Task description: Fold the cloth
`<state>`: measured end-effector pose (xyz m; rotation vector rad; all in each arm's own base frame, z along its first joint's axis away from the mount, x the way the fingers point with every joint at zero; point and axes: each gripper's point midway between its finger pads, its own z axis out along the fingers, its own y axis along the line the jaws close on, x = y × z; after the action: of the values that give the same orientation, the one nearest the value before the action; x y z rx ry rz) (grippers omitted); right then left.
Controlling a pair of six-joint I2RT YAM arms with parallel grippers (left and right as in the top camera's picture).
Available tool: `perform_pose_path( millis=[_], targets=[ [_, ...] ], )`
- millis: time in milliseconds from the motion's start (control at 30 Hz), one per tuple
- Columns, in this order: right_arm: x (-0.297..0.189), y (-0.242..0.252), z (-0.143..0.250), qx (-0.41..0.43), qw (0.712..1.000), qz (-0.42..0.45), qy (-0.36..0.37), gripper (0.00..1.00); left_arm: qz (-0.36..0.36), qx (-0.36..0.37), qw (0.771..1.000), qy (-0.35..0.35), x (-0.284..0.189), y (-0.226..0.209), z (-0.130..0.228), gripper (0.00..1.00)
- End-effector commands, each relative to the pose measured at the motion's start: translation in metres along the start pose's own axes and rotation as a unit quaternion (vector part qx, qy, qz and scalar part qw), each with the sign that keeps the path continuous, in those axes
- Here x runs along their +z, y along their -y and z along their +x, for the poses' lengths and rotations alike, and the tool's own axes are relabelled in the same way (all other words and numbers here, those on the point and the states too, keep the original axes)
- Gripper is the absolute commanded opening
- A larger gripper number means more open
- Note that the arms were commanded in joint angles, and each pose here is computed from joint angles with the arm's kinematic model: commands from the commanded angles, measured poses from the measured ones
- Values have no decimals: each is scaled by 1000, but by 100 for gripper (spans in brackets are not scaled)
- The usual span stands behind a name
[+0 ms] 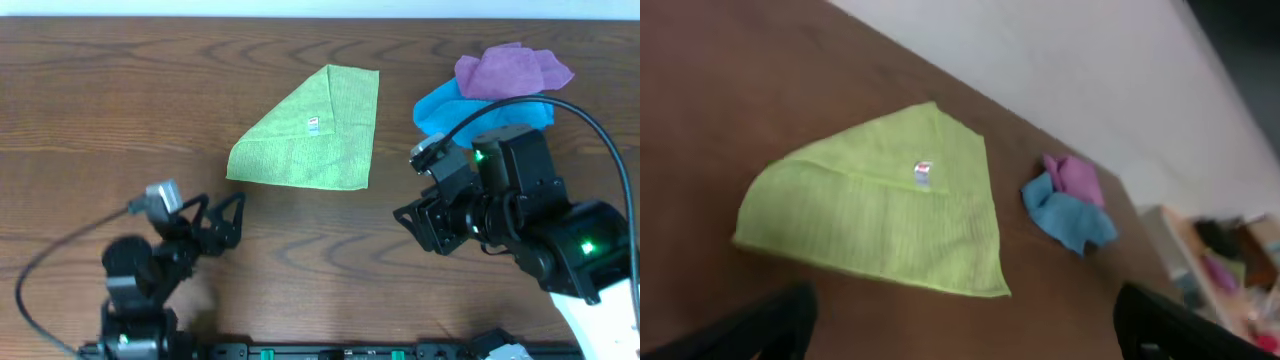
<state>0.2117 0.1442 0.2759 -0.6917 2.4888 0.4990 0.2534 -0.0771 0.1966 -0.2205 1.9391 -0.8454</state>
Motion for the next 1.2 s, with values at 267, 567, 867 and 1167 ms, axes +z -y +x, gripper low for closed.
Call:
perform_pose_path(
  millis=[267, 567, 867, 1167],
  targets=[
    [-96, 34, 27, 51, 973, 163, 154, 59, -181, 309, 904, -234, 120, 7, -30, 96],
    [-108, 28, 51, 94, 969, 156, 168, 60, -264, 497, 781, -271, 237, 0, -19, 96],
    [-104, 28, 65, 112, 971, 155, 141, 61, -237, 493, 796, -258, 300, -23, 27, 93],
    [-103, 28, 66, 115, 971, 155, 140, 61, -137, 467, 821, -299, 313, -11, 68, 73]
  ],
)
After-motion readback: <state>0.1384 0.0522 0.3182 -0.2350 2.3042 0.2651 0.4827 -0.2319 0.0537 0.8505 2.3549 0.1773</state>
